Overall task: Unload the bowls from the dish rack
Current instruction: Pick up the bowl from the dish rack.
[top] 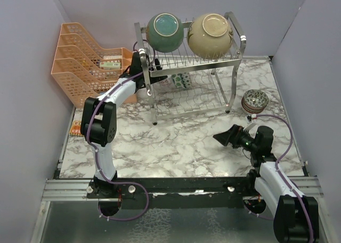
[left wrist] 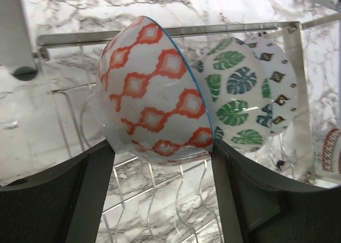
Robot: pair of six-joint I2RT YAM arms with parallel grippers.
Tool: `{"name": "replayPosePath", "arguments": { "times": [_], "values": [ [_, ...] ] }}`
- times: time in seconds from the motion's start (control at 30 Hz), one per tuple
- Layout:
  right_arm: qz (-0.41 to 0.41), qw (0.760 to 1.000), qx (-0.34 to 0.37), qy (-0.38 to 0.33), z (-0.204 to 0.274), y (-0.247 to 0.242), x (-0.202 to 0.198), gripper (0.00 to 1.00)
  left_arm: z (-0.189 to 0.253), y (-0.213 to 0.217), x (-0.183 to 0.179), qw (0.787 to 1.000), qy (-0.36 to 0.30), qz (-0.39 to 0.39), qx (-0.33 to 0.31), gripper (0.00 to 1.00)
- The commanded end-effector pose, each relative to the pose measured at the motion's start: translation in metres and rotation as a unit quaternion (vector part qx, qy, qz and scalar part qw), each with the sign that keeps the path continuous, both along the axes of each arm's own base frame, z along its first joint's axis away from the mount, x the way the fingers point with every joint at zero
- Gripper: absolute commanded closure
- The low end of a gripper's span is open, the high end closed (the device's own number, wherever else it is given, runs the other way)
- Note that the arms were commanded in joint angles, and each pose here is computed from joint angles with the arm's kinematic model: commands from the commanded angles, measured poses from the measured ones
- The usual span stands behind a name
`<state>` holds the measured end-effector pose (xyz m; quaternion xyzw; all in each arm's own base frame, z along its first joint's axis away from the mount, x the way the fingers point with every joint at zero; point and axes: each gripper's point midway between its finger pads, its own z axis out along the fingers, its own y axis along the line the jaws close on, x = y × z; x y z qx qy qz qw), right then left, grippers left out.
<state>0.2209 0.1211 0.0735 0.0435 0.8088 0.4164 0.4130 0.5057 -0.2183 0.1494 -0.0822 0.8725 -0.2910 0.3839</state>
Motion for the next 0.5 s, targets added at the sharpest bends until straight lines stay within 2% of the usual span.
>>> {"name": "replayPosePath", "arguments": {
  "times": [0.0, 0.47],
  "values": [
    [0.011, 1.0, 0.005, -0.007, 0.001, 0.004, -0.002, 0.02, 0.022, 0.01, -0.003, 0.998, -0.033, 0.016, 0.043, 0.46],
    [0.013, 1.0, 0.006, -0.008, 0.002, 0.004, -0.003, 0.02, 0.019, 0.01, -0.027, 0.999, -0.03, -0.001, 0.027, 0.46]
  ]
}}
